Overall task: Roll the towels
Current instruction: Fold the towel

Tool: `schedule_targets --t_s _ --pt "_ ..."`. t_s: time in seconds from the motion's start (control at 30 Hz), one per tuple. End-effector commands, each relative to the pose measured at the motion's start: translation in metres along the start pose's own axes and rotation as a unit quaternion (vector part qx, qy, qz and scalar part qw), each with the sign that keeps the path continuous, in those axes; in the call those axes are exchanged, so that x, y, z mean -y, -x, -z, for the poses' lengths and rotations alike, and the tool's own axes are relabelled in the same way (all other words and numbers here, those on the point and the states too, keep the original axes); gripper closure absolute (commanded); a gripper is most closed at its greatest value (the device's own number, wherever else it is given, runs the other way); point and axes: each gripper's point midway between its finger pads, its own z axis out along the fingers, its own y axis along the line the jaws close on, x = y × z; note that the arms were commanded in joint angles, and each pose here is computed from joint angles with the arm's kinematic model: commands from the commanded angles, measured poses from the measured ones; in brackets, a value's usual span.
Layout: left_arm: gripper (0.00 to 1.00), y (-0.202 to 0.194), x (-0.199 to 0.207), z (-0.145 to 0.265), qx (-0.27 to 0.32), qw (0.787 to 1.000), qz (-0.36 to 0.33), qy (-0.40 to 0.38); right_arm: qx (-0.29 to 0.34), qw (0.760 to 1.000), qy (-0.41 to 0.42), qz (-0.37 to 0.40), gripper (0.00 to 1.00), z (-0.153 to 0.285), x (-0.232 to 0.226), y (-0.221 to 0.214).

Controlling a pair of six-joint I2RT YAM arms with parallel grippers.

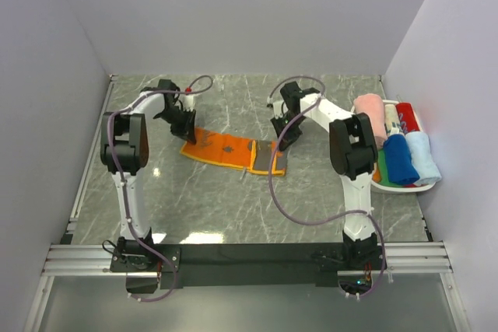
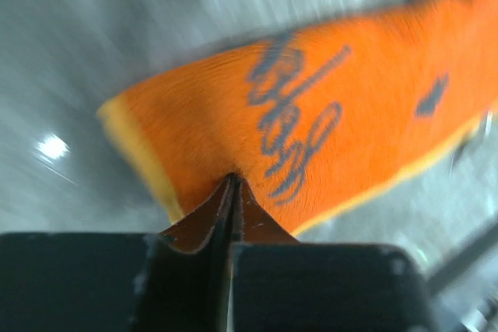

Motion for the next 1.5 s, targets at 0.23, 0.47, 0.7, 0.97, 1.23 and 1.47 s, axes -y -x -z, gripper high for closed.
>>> schedule_targets --t_s 0.23,0.47,0.7,0.97,1.23,1.47 --pt "0.63 0.149 0.009 0.027 0.131 0.985 -0.111 -0.008 -0.049 0.974 0.208 0.077 0.82 0.030 -0.149 -0.074" --pt "0.71 0.123 0.037 0.076 0.185 0.976 -0.109 0.031 -0.005 0.978 0.206 0.035 0.82 0.053 -0.127 -0.043" --pt "0.92 0.072 0.017 0.043 0.114 0.990 -0.008 0.079 -0.018 0.983 0.181 0.024 0.75 0.028 -0.115 -0.038" --pt "0.99 0.073 0.003 0.006 0.086 0.992 0.013 0.088 -0.053 0.979 0.197 0.007 0.77 0.004 -0.118 -0.058" --pt "0.99 0.082 -0.004 -0.037 0.054 0.995 -0.014 0.085 -0.093 0.969 0.231 0.001 0.80 -0.019 -0.148 -0.077" --pt "0.97 0.121 0.008 -0.062 0.090 0.993 -0.054 0.059 -0.126 0.951 0.280 0.029 0.79 -0.028 -0.209 -0.096"
